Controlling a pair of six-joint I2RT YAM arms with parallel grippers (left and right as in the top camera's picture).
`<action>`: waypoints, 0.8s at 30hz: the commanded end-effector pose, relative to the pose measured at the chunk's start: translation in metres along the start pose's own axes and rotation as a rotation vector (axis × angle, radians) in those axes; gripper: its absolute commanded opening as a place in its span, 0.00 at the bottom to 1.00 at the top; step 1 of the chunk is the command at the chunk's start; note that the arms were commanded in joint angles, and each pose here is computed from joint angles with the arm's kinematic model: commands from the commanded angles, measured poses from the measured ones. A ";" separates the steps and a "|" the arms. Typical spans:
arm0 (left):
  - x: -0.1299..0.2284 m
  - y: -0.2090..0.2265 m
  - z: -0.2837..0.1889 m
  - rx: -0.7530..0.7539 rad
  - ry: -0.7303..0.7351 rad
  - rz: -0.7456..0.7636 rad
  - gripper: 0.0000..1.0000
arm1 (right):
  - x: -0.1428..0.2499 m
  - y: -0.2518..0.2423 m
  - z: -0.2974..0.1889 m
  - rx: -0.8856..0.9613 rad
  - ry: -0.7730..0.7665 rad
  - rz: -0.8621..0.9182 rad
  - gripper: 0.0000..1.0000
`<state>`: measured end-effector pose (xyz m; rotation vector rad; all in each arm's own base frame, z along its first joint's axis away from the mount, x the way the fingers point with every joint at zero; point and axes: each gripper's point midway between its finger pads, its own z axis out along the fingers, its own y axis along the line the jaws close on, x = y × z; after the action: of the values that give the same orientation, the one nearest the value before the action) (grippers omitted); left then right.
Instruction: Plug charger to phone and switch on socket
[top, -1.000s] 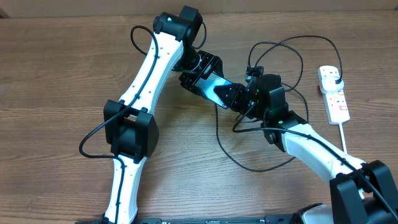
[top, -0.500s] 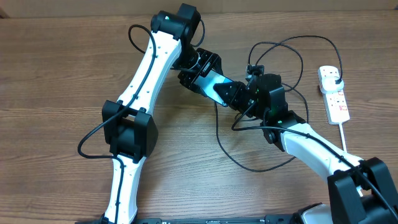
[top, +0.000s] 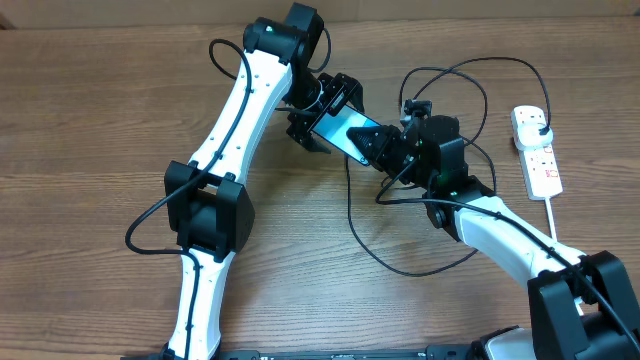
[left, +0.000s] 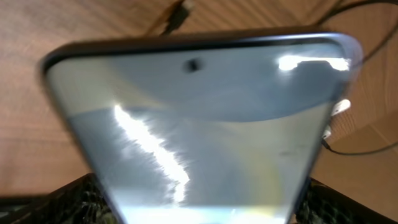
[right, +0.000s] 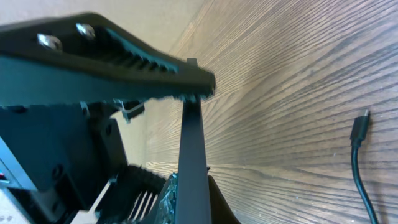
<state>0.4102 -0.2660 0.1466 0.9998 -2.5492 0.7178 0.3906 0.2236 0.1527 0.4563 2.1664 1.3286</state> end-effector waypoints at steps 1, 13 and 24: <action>-0.005 -0.004 -0.002 0.015 -0.023 0.090 1.00 | -0.013 0.025 -0.008 -0.071 -0.013 -0.007 0.04; -0.019 -0.048 -0.030 0.277 0.022 0.391 1.00 | -0.033 -0.001 -0.019 -0.010 -0.039 0.141 0.04; 0.029 -0.095 -0.085 0.684 0.297 0.692 1.00 | -0.102 0.027 -0.042 -0.172 -0.289 0.341 0.04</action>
<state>0.4855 -0.2762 0.2229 0.3456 -2.5847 1.6235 0.4370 0.1548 0.1877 0.8603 1.8946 1.4458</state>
